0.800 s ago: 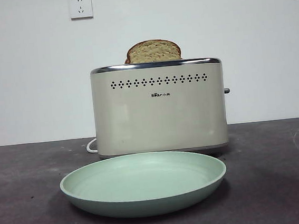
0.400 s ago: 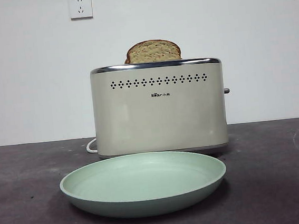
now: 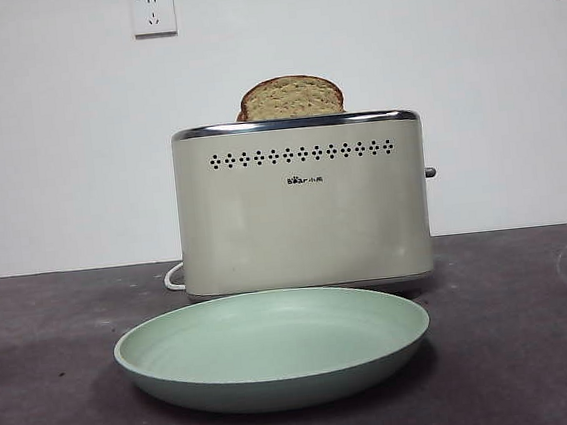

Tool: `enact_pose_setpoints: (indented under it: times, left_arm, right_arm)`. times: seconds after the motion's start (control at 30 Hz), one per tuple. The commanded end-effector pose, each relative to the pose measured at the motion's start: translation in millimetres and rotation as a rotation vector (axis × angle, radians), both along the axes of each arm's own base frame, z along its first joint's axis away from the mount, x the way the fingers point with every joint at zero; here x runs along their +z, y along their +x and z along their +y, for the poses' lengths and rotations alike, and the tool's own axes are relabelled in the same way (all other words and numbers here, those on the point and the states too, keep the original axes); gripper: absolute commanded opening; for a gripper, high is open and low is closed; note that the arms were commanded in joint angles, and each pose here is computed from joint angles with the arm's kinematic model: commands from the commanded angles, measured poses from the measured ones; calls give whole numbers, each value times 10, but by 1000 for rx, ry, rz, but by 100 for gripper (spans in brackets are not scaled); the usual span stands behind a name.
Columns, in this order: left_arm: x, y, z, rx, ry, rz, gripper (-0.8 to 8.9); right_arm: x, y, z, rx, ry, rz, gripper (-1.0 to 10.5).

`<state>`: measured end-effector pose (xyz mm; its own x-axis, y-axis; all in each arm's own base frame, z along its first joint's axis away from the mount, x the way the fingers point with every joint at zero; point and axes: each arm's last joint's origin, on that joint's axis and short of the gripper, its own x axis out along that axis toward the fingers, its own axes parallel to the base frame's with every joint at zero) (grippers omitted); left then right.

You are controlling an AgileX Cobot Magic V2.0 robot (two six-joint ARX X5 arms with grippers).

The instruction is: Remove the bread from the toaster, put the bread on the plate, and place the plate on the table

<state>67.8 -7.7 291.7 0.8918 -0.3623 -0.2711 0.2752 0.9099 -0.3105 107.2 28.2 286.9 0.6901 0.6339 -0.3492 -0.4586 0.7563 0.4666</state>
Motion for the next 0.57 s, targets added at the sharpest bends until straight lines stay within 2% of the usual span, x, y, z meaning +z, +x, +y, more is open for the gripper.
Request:
enact_pose_setpoints:
  times: [0.03,0.17,0.3,0.5,0.57]
  left_arm:
    - [87,17,-16,-86,34,35,-7]
    - [222,40,-35,-180,49,94,-7]
    - [330,46,-44,-227,62,109,-7]
    - [398,31,-55,-243,63,105,-3]
    - [398,29,-58,-254,58,104,7]
  right_arm:
    - [198,2,12,78,-88,-1,-12]
    - [422,0,32,160,-184,49,-12]
    - [534,-14,58,231,-241,85,-12]
    - [546,-30,90,275,-257,97,-8]
    - [546,-30,91,276,-257,97,45]
